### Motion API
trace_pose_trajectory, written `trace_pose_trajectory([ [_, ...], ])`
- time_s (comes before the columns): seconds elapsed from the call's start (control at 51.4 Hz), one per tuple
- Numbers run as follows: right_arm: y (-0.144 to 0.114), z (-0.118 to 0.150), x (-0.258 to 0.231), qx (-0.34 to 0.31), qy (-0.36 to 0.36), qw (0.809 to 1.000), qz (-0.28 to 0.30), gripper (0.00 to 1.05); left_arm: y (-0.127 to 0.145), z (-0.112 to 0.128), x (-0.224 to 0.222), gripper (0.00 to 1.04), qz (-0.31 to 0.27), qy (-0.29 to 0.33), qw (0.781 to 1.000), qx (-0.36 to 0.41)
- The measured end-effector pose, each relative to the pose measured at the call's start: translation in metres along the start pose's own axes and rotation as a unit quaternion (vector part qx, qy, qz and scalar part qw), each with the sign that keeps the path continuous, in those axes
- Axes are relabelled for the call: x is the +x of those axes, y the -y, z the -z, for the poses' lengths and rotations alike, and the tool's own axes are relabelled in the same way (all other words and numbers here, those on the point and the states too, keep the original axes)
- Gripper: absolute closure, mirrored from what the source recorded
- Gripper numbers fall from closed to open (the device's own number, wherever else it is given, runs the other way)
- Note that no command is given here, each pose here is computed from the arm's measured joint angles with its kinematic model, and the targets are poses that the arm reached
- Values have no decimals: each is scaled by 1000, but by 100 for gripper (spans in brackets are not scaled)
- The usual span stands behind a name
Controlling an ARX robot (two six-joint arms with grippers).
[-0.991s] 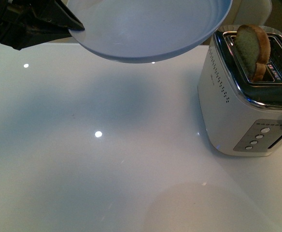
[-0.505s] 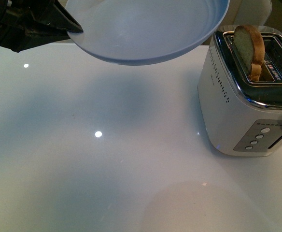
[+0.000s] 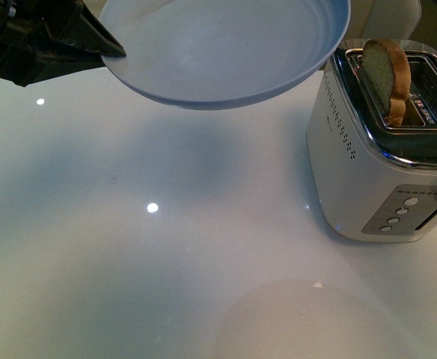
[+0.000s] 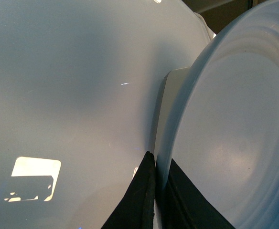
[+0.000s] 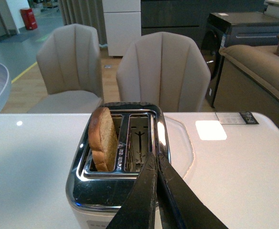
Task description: Left arm holds plate, right arm toasts bread
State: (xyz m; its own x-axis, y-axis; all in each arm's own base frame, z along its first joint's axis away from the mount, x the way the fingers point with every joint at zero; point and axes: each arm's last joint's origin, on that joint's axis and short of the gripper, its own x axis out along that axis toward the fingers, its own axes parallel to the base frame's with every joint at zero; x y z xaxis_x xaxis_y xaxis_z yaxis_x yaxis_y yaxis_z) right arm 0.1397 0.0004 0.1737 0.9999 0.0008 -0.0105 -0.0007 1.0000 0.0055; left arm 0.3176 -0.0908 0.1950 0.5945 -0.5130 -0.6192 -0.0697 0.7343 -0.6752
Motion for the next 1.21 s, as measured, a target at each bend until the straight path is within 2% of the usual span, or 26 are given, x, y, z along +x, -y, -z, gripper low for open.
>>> trace_pose_trajectory([
  [1.205,0,2,-33,0,14,1000,-1,103,7,6,2,102,-2,-4,1000,11],
])
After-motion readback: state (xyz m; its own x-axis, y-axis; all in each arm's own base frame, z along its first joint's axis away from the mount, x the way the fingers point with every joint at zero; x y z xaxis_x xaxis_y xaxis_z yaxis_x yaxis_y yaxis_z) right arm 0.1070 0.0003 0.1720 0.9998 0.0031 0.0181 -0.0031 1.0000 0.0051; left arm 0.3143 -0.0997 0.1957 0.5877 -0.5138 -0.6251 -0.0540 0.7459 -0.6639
